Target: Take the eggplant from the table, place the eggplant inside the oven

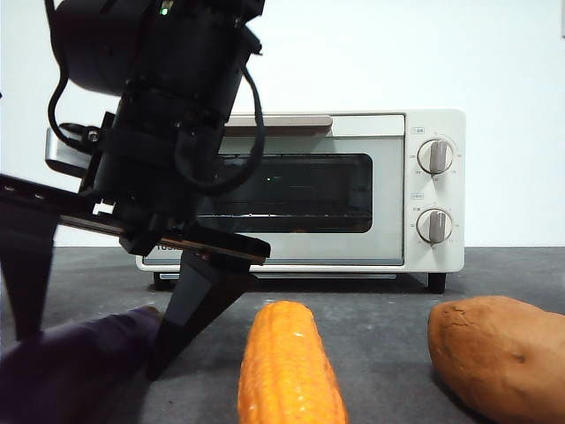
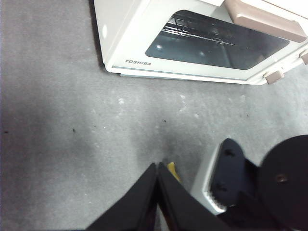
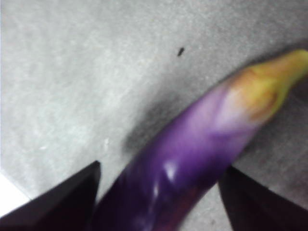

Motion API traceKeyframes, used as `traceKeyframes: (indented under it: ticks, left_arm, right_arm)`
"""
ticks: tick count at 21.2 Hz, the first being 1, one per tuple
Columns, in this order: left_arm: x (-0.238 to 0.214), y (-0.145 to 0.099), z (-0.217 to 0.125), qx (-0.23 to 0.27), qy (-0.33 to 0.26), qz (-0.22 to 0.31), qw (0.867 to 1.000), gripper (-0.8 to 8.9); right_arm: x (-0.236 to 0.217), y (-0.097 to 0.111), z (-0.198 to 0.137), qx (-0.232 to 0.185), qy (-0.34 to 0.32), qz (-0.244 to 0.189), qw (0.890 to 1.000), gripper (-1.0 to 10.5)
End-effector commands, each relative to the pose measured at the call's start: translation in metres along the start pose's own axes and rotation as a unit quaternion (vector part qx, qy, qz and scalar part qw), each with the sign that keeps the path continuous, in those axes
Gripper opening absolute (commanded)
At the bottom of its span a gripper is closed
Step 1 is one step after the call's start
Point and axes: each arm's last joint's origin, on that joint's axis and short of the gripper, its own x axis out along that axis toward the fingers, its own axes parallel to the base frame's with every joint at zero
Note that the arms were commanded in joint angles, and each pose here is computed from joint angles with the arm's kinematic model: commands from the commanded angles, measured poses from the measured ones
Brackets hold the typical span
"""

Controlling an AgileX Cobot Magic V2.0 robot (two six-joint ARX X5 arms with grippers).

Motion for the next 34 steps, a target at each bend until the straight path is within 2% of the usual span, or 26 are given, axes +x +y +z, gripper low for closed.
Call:
traceKeyframes:
  ticks: [1, 5, 8, 10, 13, 16, 19, 22, 24, 27, 30, 32, 34]
  left_arm:
    - [-0.002, -0.003, 0.005, 0.013, -0.007, -0.005, 1.0, 0.06]
    - [-0.002, -0.003, 0.005, 0.019, -0.007, -0.005, 1.0, 0.06]
    - [-0.002, -0.003, 0.005, 0.025, -0.009, -0.004, 1.0, 0.06]
    - [-0.002, -0.003, 0.006, 0.035, -0.013, -0.002, 0.999, 0.06]
    - [-0.004, -0.002, 0.009, 0.044, -0.024, 0.031, 0.998, 0.06]
    - [-0.005, -0.003, 0.014, 0.052, -0.044, 0.03, 0.997, 0.06]
    - [-0.007, -0.007, 0.022, 0.053, -0.056, 0.015, 0.997, 0.06]
    - [-0.004, -0.011, 0.036, 0.056, -0.049, -0.002, 0.997, 0.06]
    - [0.003, -0.018, 0.046, 0.064, -0.039, -0.017, 0.997, 0.06]
    - [0.017, -0.031, 0.06, 0.08, -0.017, -0.042, 0.996, 0.06]
    - [0.034, -0.051, 0.075, 0.102, 0.007, -0.073, 0.992, 0.06]
    - [0.047, -0.067, 0.087, 0.119, 0.022, -0.091, 0.989, 0.06]
    - [0.057, -0.077, 0.097, 0.13, 0.027, -0.103, 0.986, 0.06]
  right_arm:
    - [0.005, 0.009, 0.002, -0.003, -0.006, 0.007, 1.0, 2.8]
    - [0.002, 0.013, 0.003, -0.003, -0.006, 0.022, 1.0, 1.5]
    - [-0.01, 0.022, 0.009, -0.008, 0.005, 0.061, 0.998, 1.4]
    - [-0.024, 0.028, 0.013, -0.023, 0.016, 0.063, 0.998, 1.4]
    - [-0.052, 0.036, 0.017, -0.077, 0.044, 0.047, 0.995, 1.4]
    - [-0.084, 0.043, 0.013, -0.14, 0.067, 0.037, 0.987, 1.4]
    - [-0.118, 0.047, -0.003, -0.208, 0.08, 0.024, 0.975, 1.4]
    - [-0.151, 0.048, -0.02, -0.244, 0.055, -0.02, 0.968, 1.4]
    - [-0.179, 0.046, -0.032, -0.26, 0.017, -0.072, 0.963, 1.4]
    - [-0.221, 0.041, -0.052, -0.27, -0.054, -0.151, 0.949, 1.4]
    - [-0.258, 0.033, -0.069, -0.264, -0.129, -0.208, 0.933, 1.4]
    - [-0.282, 0.025, -0.082, -0.255, -0.173, -0.228, 0.924, 1.4]
    - [-0.297, 0.021, -0.092, -0.242, -0.198, -0.228, 0.922, 1.4]
